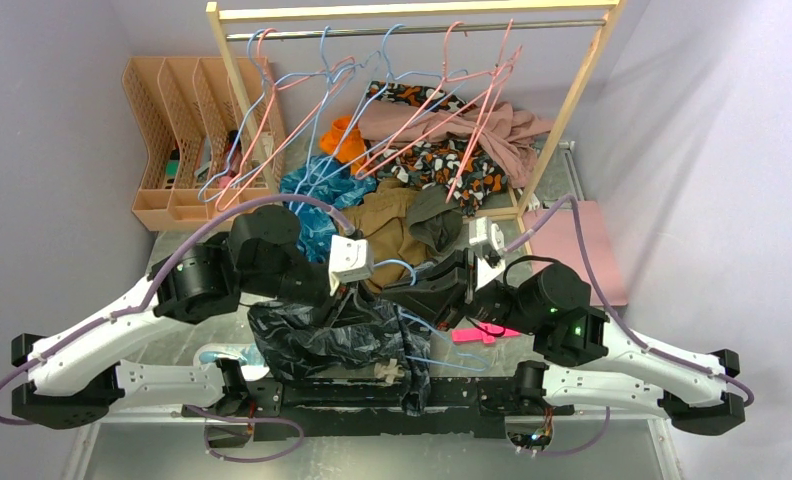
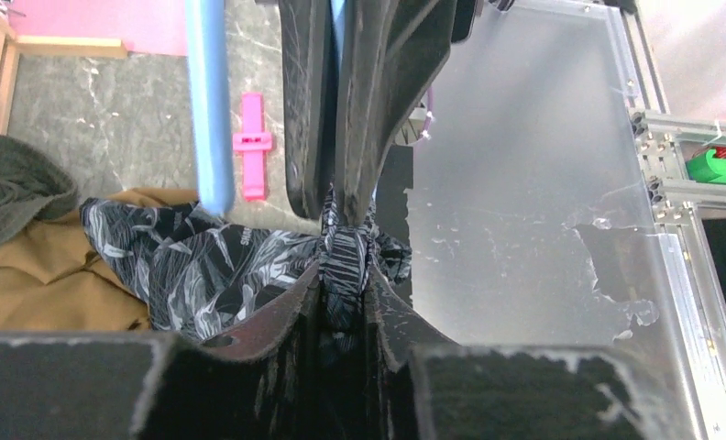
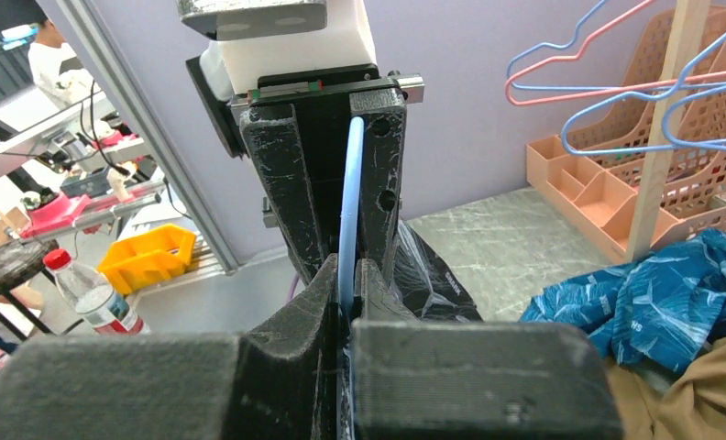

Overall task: Place the shorts on the hanger
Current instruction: Hang the shorts on the hanger.

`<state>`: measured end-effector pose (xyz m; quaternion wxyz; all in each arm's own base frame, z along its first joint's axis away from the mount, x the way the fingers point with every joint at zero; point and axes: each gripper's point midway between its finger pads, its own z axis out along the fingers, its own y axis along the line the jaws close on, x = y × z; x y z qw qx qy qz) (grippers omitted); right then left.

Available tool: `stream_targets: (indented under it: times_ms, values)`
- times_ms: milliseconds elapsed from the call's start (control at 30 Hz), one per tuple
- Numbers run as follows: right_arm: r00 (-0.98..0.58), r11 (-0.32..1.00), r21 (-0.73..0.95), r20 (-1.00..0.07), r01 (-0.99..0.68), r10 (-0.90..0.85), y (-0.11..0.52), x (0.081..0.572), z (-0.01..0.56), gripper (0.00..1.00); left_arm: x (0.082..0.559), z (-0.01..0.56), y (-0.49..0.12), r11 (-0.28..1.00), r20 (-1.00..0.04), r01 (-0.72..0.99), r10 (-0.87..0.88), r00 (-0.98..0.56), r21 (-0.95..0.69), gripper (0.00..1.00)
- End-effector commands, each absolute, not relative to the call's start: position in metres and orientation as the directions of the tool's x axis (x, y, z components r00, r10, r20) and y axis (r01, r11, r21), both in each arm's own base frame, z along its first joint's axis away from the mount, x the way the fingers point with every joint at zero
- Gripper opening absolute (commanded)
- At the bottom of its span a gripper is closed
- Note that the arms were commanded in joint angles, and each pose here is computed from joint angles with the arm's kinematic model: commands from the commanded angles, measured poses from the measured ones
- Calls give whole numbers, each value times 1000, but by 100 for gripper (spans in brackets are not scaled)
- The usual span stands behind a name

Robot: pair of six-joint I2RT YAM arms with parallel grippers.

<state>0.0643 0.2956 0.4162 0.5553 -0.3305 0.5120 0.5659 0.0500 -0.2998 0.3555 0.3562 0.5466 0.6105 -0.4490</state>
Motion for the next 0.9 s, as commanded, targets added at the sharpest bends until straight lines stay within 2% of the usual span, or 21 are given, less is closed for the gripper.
stream_targets:
  times_ms: [0,233,433,733,867]
  values:
    - [-161,113,212,-923,-971,350,295,61,430,0,46,395,-313,-64,-966,988,227,-123,-141,24]
    - [-161,114,216,-917,-970,366,295,62,432,0,47,404,-321,-78,-974,987,189,-123,-139,25]
    - [-161,113,218,-911,-969,380,293,62,432,0,50,382,-323,-54,-960,984,236,-154,-171,29]
    - [-168,87,217,-909,-972,380,294,57,430,0,52,359,-316,-14,-942,982,285,-177,-189,58]
    - [-167,86,216,-906,-973,389,293,57,430,0,54,365,-312,4,-947,984,268,-175,-181,79]
